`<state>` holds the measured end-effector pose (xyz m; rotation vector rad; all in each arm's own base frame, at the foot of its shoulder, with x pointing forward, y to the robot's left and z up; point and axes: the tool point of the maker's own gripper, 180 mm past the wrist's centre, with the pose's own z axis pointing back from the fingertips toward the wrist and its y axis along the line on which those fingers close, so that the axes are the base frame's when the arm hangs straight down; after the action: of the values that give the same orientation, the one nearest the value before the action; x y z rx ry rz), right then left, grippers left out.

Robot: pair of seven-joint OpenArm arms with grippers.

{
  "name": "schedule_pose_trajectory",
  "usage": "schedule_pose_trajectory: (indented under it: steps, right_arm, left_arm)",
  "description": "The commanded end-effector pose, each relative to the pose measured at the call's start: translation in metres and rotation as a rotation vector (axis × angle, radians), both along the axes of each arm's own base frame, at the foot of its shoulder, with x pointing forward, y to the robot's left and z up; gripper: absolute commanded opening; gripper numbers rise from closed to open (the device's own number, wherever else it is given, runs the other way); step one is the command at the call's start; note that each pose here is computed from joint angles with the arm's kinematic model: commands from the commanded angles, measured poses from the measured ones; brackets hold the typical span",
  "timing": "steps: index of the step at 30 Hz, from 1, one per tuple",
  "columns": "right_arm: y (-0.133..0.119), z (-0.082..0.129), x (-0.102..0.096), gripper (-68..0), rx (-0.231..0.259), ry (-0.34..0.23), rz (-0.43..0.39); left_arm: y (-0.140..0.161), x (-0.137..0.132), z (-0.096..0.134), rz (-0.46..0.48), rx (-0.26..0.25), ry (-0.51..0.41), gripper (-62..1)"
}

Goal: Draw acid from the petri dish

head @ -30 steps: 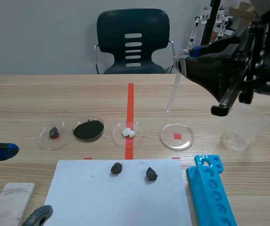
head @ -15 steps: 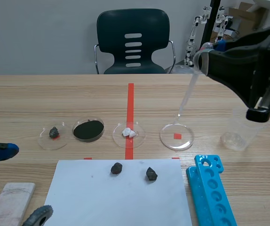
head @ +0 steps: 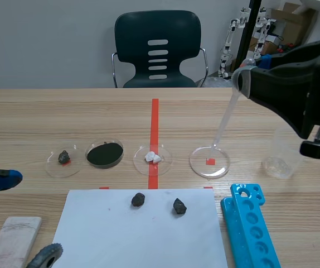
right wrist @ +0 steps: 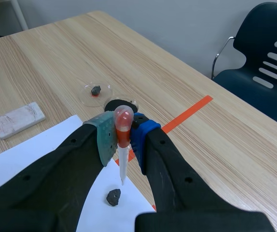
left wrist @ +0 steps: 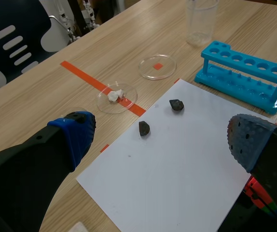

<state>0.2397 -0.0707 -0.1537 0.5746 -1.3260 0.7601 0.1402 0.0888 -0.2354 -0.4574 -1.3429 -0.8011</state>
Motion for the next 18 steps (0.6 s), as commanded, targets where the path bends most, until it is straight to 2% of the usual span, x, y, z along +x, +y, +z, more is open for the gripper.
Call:
schedule_pose_trajectory:
  steps: [1, 18]
  right_arm:
    - [0.0021, 0.0111, 0.0015, -59.4, 0.02, -0.034, 0.007]
    - [0.0021, 0.011, 0.0015, -59.4, 0.019, -0.034, 0.007]
  left_arm:
    - [-0.0033, 0.0019, 0.0079, 0.005, -0.032, -0.023, -3.7]
    - [-0.0033, 0.0019, 0.0079, 0.005, -0.032, -0.023, -3.7]
